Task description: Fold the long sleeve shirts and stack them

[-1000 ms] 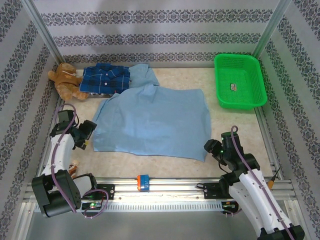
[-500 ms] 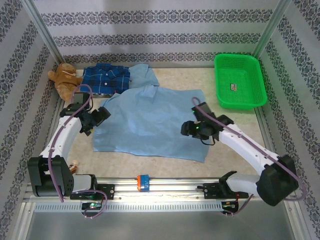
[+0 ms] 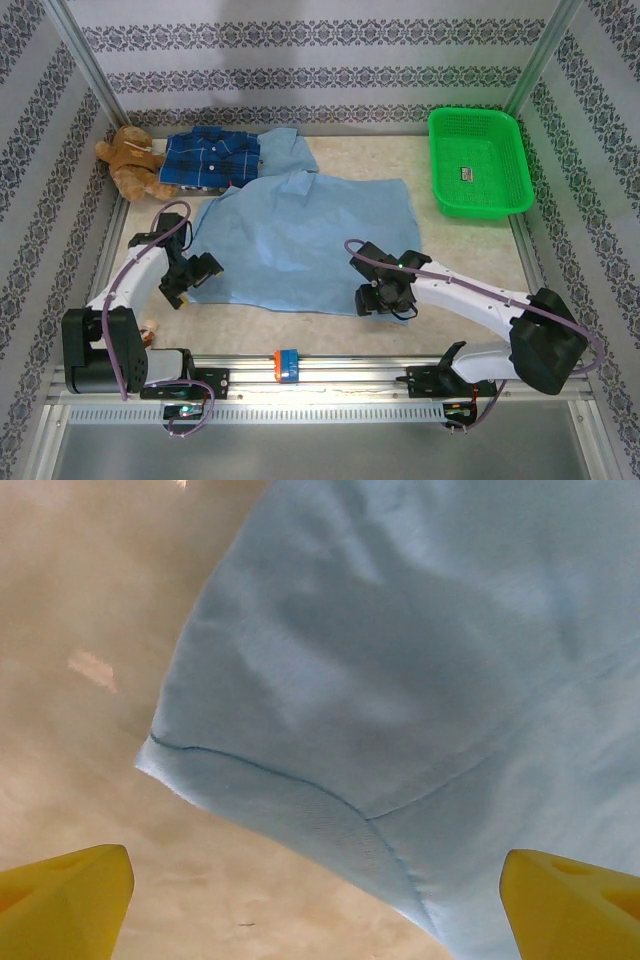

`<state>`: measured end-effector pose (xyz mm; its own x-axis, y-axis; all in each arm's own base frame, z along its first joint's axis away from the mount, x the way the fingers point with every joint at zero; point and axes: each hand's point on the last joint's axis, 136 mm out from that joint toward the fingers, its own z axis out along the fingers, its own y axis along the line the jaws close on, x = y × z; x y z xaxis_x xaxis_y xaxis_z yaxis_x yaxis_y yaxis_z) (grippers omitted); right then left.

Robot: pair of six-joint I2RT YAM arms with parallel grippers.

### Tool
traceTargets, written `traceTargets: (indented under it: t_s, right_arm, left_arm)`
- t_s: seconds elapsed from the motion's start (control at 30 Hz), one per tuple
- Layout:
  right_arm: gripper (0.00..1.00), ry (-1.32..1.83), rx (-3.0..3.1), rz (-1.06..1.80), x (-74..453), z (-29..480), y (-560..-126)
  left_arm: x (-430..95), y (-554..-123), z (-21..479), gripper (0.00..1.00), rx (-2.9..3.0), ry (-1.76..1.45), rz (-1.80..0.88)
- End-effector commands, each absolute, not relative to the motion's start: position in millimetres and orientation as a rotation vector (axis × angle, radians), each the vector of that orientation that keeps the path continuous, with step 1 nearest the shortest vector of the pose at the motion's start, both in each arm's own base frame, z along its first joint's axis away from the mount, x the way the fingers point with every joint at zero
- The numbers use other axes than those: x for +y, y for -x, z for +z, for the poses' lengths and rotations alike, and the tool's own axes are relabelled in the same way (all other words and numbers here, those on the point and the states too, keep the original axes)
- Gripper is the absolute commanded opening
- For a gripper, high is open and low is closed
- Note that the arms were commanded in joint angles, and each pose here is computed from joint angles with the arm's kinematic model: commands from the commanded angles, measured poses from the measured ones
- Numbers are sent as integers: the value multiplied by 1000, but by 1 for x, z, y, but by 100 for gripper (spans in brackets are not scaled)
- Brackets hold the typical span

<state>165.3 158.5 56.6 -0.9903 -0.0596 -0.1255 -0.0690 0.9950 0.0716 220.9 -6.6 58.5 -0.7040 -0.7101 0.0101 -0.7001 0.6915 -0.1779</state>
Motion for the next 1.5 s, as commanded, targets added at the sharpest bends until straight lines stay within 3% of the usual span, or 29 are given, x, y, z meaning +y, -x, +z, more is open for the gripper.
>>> traceTargets:
  t_s: [0.0, 0.27, 0.53, 0.87, 1.0, 1.13, 1.3, 1.47]
  right_arm:
    - [64, -108, 3000, -24, 129, 57, -161]
    - [63, -538, 2983, 110, 101, 40, -139]
    - [63, -661, 2969, 190, 91, 40, -134]
    - [63, -691, 2970, 220, 93, 34, -131]
    - [62, -704, 2974, 220, 94, 30, -131]
    - [62, -723, 2964, 217, 92, 28, -132]
    - [62, -750, 2957, 219, 90, 23, -135]
    - [62, -783, 2933, 284, 97, 23, -146]
  left_arm:
    - [-4, -217, 51, 94, 2820, 1262, -242]
    - [11, -213, 51, 93, 2704, 1387, -289]
    - [15, -203, 50, 92, 2720, 1424, -338]
    - [7, -206, 27, 73, 2712, 1445, -426]
    - [8, -208, 22, 70, 2692, 1447, -422]
    - [9, -212, 12, 50, 2682, 1451, -426]
    - [9, -230, 17, 19, 2619, 1377, -484]
    - [5, -228, 18, 7, 2630, 1355, -513]
